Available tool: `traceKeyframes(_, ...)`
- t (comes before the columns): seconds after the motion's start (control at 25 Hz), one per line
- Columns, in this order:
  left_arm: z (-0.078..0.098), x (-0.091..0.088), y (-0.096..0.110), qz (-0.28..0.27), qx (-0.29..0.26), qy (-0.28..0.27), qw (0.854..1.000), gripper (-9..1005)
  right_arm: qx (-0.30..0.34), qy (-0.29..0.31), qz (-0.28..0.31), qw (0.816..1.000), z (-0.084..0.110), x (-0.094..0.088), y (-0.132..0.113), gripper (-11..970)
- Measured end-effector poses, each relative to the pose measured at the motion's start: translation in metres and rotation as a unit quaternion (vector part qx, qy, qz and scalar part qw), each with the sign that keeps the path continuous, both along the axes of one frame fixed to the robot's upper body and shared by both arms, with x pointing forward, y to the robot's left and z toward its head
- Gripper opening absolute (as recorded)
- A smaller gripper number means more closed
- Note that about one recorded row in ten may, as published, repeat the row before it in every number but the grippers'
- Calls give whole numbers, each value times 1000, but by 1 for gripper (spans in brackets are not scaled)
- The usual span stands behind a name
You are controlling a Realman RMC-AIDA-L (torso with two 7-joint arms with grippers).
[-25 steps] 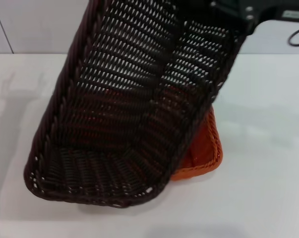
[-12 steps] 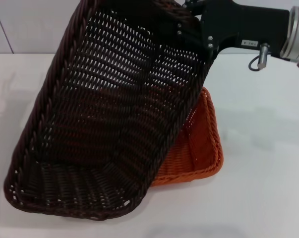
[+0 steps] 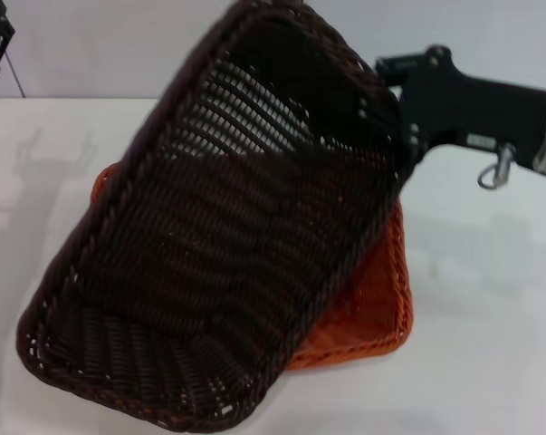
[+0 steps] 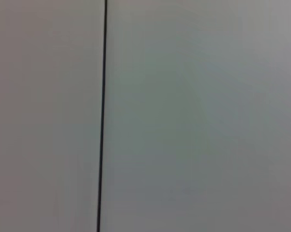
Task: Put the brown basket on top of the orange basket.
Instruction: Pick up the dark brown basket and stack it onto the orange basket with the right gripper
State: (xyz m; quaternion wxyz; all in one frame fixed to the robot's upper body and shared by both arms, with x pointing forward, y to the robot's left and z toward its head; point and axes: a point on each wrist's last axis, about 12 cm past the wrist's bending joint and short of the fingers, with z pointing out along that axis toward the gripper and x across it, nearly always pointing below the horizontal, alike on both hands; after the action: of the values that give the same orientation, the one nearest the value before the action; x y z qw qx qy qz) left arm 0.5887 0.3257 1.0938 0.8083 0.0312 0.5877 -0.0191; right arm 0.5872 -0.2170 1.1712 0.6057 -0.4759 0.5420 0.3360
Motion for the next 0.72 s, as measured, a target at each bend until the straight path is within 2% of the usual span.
traceKeyframes(0.12, 1, 2, -2, -5, 2, 1, 1000, 832, 18, 11, -21, 1000, -13, -10, -14, 162)
traceKeyframes(0.4, 2, 5, -8, -17, 8, 2, 1000, 832, 35, 20, -50, 998, -22, -24, -32, 162)
traceKeyframes(0.72, 2, 6, -12, -25, 10, 3, 1000, 832, 33, 35, -98, 994, -34, -25, -45, 161)
